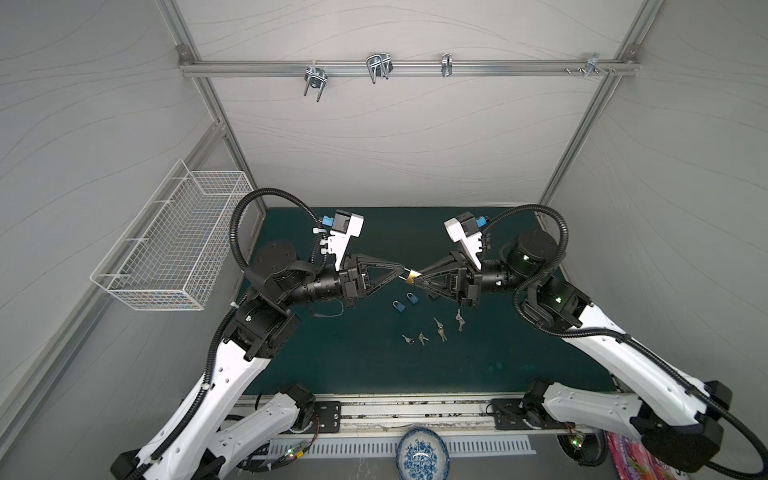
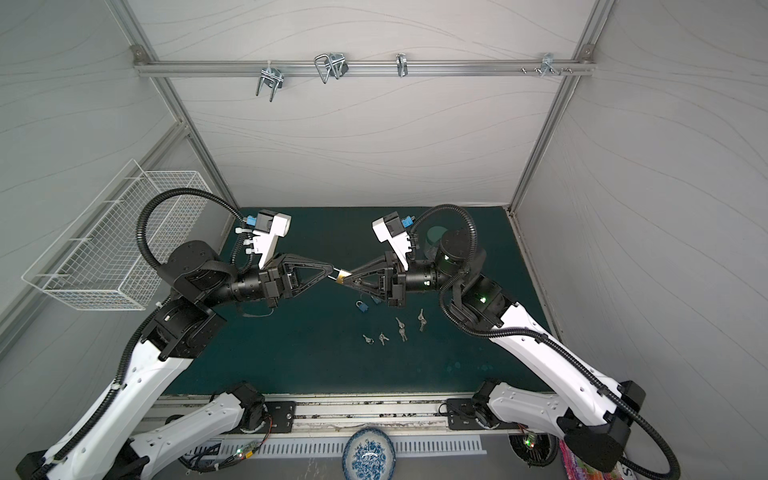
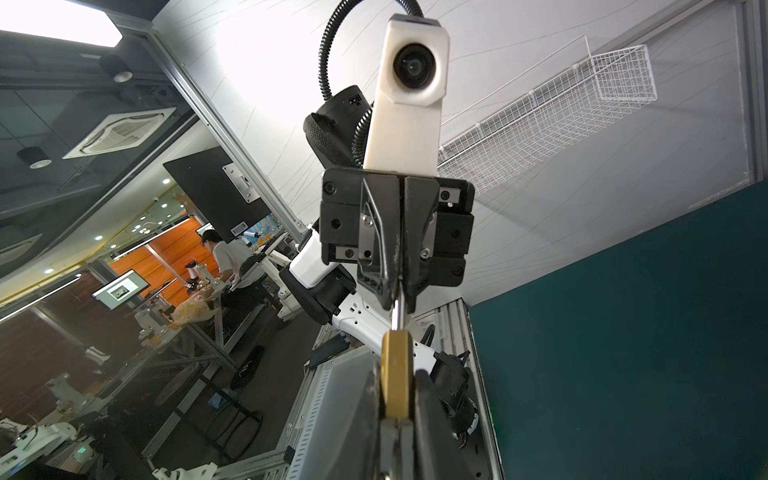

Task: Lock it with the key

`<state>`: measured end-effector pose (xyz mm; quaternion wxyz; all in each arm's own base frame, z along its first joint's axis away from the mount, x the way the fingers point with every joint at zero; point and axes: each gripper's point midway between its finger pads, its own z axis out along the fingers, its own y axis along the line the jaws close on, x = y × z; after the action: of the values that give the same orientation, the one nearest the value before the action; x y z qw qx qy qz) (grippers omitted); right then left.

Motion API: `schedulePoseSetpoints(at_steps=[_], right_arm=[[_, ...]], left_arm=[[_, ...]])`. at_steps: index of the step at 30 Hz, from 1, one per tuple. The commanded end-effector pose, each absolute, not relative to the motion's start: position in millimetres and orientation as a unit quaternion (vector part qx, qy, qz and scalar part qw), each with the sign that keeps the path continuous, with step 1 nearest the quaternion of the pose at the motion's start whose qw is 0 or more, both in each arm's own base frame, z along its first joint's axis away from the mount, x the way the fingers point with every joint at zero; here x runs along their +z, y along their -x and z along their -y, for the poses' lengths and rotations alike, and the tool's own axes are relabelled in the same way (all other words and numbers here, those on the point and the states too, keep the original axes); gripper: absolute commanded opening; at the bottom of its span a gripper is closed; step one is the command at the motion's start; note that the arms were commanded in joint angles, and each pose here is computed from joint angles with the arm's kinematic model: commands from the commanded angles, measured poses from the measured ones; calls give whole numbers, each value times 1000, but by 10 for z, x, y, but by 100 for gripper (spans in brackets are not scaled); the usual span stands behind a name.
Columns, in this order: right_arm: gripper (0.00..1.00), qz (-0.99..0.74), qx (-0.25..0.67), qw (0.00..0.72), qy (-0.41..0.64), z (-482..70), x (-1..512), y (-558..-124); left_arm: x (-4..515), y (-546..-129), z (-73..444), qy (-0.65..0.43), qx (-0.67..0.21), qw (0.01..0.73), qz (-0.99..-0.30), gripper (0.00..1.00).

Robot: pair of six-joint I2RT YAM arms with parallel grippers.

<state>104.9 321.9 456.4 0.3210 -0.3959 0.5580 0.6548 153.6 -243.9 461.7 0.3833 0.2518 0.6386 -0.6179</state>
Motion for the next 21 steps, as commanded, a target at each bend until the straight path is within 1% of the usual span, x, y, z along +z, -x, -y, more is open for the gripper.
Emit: schedulePoseSetpoints(at_steps=[1,6,11,14,17,21], right_arm=[[0,-544,644,356,402,-3191,4725,-1063],[0,-549,606,409,407,-3175,4735,-1182],[0,-545,591,428,413,-3200,4724,-1241],[0,-544,594,428,410,-3221,4736,-1258],[0,-538,611,414,407,-3256,4760,-1240],[0,-512,668,368,394,-3309,4892,-1150]], left_arm=[[4588,-1526,2491,-260,-627,373,-632,0],[4455,-1490,2538,-250,-638,354,-637,0],[4379,-1474,2551,-240,-645,345,-639,0],[4347,-1484,2573,-238,-647,341,-640,0],[4288,-1487,2611,-240,-645,336,-643,0],[4182,-1513,2679,-242,-645,325,-648,0]])
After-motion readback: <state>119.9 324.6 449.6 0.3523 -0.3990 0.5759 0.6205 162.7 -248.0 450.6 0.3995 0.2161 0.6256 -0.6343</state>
